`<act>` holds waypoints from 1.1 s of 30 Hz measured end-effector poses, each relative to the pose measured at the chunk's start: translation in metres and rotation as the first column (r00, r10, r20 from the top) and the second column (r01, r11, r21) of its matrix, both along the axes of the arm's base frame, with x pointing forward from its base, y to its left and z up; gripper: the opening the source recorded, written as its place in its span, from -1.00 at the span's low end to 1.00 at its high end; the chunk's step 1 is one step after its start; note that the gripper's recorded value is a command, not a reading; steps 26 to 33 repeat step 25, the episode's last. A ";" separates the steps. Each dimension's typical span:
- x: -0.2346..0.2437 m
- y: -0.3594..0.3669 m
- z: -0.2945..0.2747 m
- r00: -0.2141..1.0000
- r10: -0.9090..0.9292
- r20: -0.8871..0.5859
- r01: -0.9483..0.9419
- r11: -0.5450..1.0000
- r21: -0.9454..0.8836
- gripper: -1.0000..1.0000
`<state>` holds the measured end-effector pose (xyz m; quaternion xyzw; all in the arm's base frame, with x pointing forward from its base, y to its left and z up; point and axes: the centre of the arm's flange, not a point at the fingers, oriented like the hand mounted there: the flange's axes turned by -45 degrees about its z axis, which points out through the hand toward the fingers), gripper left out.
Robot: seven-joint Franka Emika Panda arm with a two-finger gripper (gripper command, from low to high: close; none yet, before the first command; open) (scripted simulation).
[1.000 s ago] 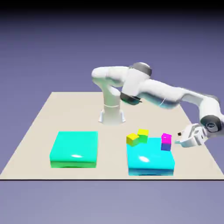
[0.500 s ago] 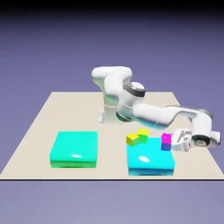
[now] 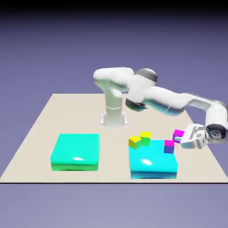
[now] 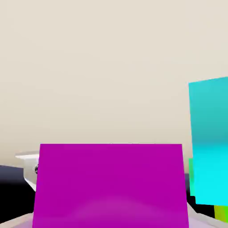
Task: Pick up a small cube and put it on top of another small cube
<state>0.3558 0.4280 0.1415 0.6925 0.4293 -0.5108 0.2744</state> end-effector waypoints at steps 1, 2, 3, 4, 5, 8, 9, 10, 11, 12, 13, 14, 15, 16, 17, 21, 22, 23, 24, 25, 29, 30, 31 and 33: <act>0.005 -0.004 0.006 1.000 -0.010 -0.002 0.010 1.000 0.006 -1.00; 0.011 -0.009 0.012 1.000 -0.021 -0.003 0.021 1.000 0.012 -1.00; 0.017 -0.013 0.019 0.999 -0.034 -0.004 0.034 0.999 0.019 -1.00; 0.023 -0.018 0.025 0.999 -0.047 -0.004 0.047 0.999 0.028 -1.00; 0.029 -0.023 0.032 0.998 -0.062 -0.004 0.062 0.997 0.037 -1.00; 0.050 -0.045 0.054 0.992 -0.128 -0.001 0.128 0.990 0.059 -1.00; 0.063 -0.067 0.059 0.980 -0.197 0.002 0.196 0.980 0.039 -1.00; 0.076 -0.089 0.064 0.964 -0.266 0.006 0.265 0.964 0.020 -1.00; 0.088 -0.112 0.069 0.942 -0.334 0.011 0.334 0.942 0.002 -1.00; 0.099 -0.135 0.075 0.915 -0.403 0.016 0.403 0.915 -0.015 -1.00; 0.108 -0.159 0.081 0.883 -0.470 0.021 0.470 0.882 -0.031 -1.00; 0.116 -0.181 0.085 0.846 -0.532 0.027 0.533 0.845 -0.050 -1.00; 0.122 -0.197 0.090 0.819 -0.573 0.031 0.574 0.816 -0.061 -1.00; 0.125 -0.205 0.094 0.805 -0.592 0.033 0.593 0.803 -0.060 -1.00; 0.125 -0.205 0.094 0.805 -0.592 0.033 0.593 0.803 -0.060 -1.00; 0.098 -0.217 0.072 0.805 -0.592 0.034 0.593 0.803 -0.060 -1.00; 0.091 -0.220 0.067 0.805 -0.592 0.034 0.593 0.803 -0.060 -1.00; 0.084 -0.224 0.061 0.805 -0.592 0.033 0.593 0.803 -0.060 -1.00; 0.081 -0.225 0.059 0.805 -0.592 0.033 0.593 0.803 -0.060 1.00; 0.081 -0.225 0.059 0.806 -0.591 0.034 0.592 0.804 -0.060 1.00; 0.081 -0.225 0.059 0.806 -0.591 0.034 0.592 0.804 -0.060 1.00; 0.081 -0.225 0.059 0.806 -0.591 0.034 0.592 0.804 -0.060 1.00; 0.081 -0.225 0.059 0.806 -0.591 0.034 0.592 0.804 -0.060 1.00; 0.081 -0.225 0.059 0.806 -0.591 0.034 0.592 0.804 -0.060 1.00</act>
